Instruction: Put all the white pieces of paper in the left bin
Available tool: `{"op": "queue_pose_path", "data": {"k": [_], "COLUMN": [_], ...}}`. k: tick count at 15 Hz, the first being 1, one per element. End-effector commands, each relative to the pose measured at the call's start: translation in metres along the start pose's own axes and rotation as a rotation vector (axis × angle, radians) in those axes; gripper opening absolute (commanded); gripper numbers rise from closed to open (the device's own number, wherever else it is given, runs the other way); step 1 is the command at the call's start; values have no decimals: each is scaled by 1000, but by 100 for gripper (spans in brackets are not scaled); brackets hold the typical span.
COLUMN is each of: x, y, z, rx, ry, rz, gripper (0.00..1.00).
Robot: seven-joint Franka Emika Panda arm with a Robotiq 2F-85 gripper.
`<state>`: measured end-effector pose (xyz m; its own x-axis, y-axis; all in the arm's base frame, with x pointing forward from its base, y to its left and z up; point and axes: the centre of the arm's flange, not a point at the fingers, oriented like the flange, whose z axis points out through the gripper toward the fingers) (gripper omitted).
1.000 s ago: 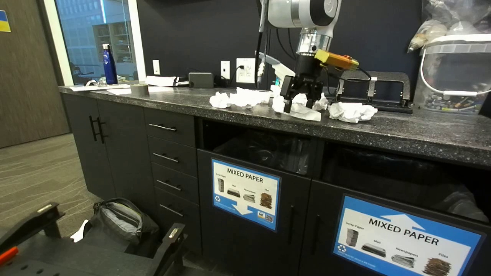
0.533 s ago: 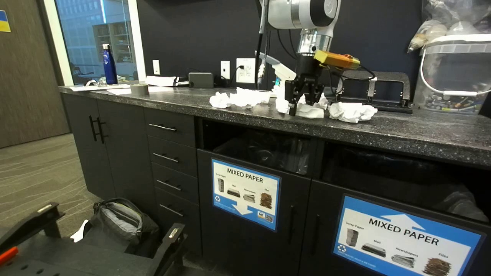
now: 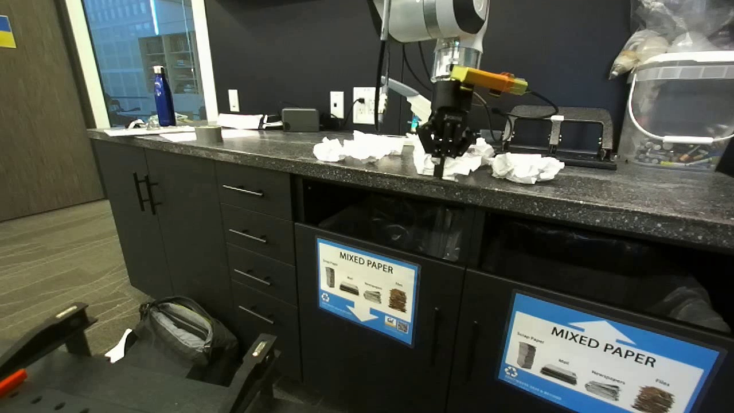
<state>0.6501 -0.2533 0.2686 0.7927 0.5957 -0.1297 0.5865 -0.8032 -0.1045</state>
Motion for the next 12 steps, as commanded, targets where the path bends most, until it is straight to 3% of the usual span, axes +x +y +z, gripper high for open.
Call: {"op": "queue_pose_path", "data": {"k": [1, 4, 8, 12], "x": [-3, -1, 12, 11], "y": [-55, -103, -162, -212], "z": [12, 26, 60, 87], "rx": [73, 92, 151, 241], "ry": [-58, -46, -77, -102], "rz": [38, 72, 21, 128], "gripper": [15, 15, 14, 15]}}
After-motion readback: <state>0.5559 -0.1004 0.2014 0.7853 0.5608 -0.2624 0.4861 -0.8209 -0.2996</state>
